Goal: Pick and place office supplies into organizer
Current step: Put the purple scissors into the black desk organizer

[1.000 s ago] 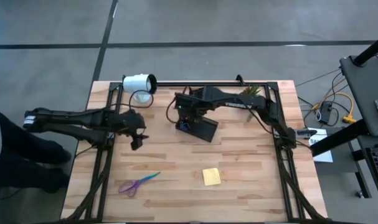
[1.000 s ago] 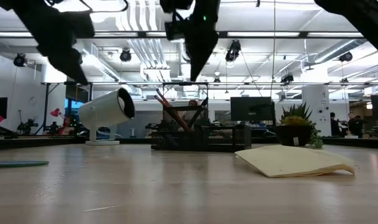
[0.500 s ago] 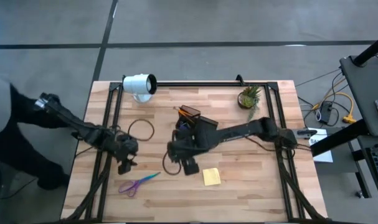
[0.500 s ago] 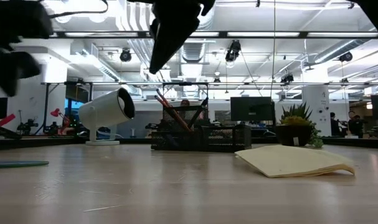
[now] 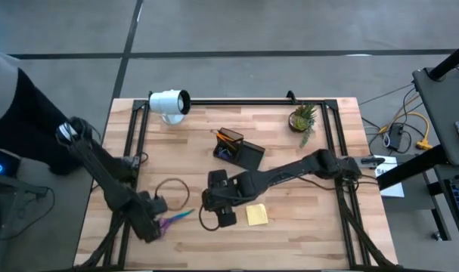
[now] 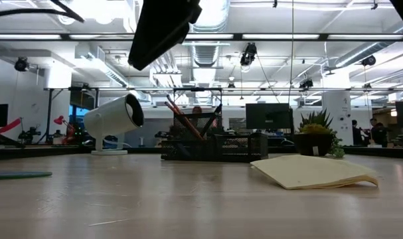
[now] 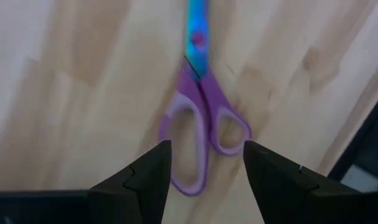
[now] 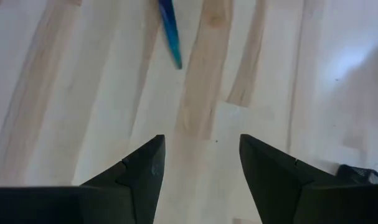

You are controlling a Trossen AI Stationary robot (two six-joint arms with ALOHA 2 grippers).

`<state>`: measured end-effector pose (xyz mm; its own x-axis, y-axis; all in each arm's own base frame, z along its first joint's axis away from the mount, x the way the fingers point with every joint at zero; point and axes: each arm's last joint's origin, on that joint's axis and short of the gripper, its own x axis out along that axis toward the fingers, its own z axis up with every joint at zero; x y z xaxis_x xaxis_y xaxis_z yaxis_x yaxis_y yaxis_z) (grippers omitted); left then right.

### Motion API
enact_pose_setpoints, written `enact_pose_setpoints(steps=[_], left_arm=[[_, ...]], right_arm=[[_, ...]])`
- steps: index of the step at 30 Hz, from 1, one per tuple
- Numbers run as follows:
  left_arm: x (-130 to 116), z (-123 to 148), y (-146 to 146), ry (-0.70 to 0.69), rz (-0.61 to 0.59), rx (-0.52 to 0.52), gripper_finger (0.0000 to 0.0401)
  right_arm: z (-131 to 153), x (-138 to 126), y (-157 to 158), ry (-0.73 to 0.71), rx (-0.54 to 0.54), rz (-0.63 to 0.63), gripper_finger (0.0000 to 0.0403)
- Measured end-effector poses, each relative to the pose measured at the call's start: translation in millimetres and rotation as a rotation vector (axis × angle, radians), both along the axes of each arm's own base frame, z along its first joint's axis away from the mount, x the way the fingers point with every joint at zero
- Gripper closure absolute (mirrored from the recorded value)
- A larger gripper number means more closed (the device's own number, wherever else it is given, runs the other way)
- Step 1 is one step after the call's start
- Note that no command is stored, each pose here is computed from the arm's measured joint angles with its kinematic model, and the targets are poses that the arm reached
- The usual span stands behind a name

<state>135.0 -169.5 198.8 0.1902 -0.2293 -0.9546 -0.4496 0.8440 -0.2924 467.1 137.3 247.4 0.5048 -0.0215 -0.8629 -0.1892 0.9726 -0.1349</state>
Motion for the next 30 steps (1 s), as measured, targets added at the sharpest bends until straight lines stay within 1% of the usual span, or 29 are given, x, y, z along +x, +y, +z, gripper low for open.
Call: enact_pose_setpoints(steps=[5,9,13,17,23,26,30], left_arm=[[9,-13,-30,0.06,-0.04,0.061,0.0217],[15,-28,-42,0.11,-0.044,0.108,0.0217],[17,-44,-42,0.153,-0.018,0.172,0.0217],[18,-48,-43,0.161,-0.006,0.18,0.0217],[16,-52,-40,0.149,-0.051,0.202,0.0218],[16,-55,-39,0.142,-0.081,0.212,0.0233],[17,-57,-39,0.114,-0.15,0.241,0.0275]], right_arm=[[1,-1,8,-0.03,-0.039,-0.016,0.0207],[3,2,10,-0.074,-0.02,-0.048,0.0206],[4,2,13,-0.093,-0.008,-0.056,0.0206],[4,2,14,-0.095,0.001,-0.065,0.0206],[4,3,13,-0.095,0.003,-0.073,0.0206],[4,2,13,-0.091,0.003,-0.072,0.0206],[3,2,12,-0.088,0.004,-0.075,0.0206]])
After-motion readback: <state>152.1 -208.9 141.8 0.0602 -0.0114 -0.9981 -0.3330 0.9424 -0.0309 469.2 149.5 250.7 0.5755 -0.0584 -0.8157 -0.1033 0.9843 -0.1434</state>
